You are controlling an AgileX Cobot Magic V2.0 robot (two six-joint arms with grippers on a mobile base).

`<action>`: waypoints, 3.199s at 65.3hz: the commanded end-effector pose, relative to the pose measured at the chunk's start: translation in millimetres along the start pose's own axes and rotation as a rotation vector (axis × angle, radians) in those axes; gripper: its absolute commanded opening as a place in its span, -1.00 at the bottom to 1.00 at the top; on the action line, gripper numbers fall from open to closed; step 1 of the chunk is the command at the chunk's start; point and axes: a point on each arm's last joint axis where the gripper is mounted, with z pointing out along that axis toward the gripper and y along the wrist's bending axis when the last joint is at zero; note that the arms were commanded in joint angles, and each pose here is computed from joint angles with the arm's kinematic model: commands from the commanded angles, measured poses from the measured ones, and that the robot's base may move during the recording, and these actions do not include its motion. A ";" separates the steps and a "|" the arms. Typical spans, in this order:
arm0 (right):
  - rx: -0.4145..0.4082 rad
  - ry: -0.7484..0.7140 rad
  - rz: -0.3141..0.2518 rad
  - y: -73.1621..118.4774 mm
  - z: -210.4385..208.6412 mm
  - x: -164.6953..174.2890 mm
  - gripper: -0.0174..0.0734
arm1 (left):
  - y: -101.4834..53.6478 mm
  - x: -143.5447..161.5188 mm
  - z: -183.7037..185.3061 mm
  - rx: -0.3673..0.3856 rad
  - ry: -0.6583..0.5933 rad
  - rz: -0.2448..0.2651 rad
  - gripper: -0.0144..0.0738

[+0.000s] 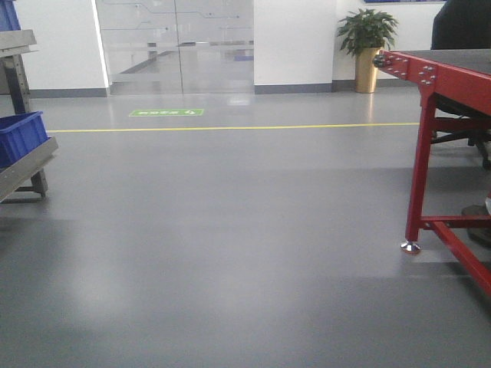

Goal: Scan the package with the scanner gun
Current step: 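Drive the base forward along the floor toward the red conveyor table, then turn the base to face the conveyor belt with the box and scanner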

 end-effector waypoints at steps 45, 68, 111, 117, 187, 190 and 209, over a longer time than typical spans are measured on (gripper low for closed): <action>0.002 -0.027 0.001 -0.1 -0.4 -2.4 -0.97 | -0.3 -2.3 -0.3 0.005 -0.023 -0.001 -0.92; 0.002 -0.027 0.001 -0.1 -0.4 -2.4 -0.97 | -0.3 -2.3 -0.3 0.005 -0.023 -0.001 -0.92; 0.002 -0.027 0.001 -0.1 -0.4 -2.4 -0.97 | -0.3 -2.3 -0.3 0.005 -0.023 -0.001 -0.92; 0.002 -0.027 0.001 -0.1 -0.4 -2.4 -0.97 | -0.3 -2.3 -0.3 0.005 -0.023 -0.001 -0.92; 0.002 -0.027 0.001 -0.1 -0.4 -2.4 -0.97 | -0.3 -2.3 -0.3 0.005 -0.023 -0.001 -0.92; 0.002 -0.027 0.001 -0.1 -0.4 -2.4 -0.97 | -0.3 -2.3 -0.3 0.005 -0.023 -0.001 -0.92; 0.002 -0.027 0.001 -0.1 -0.4 -2.4 -0.97 | -0.3 -2.3 -0.3 0.005 -0.023 -0.001 -0.92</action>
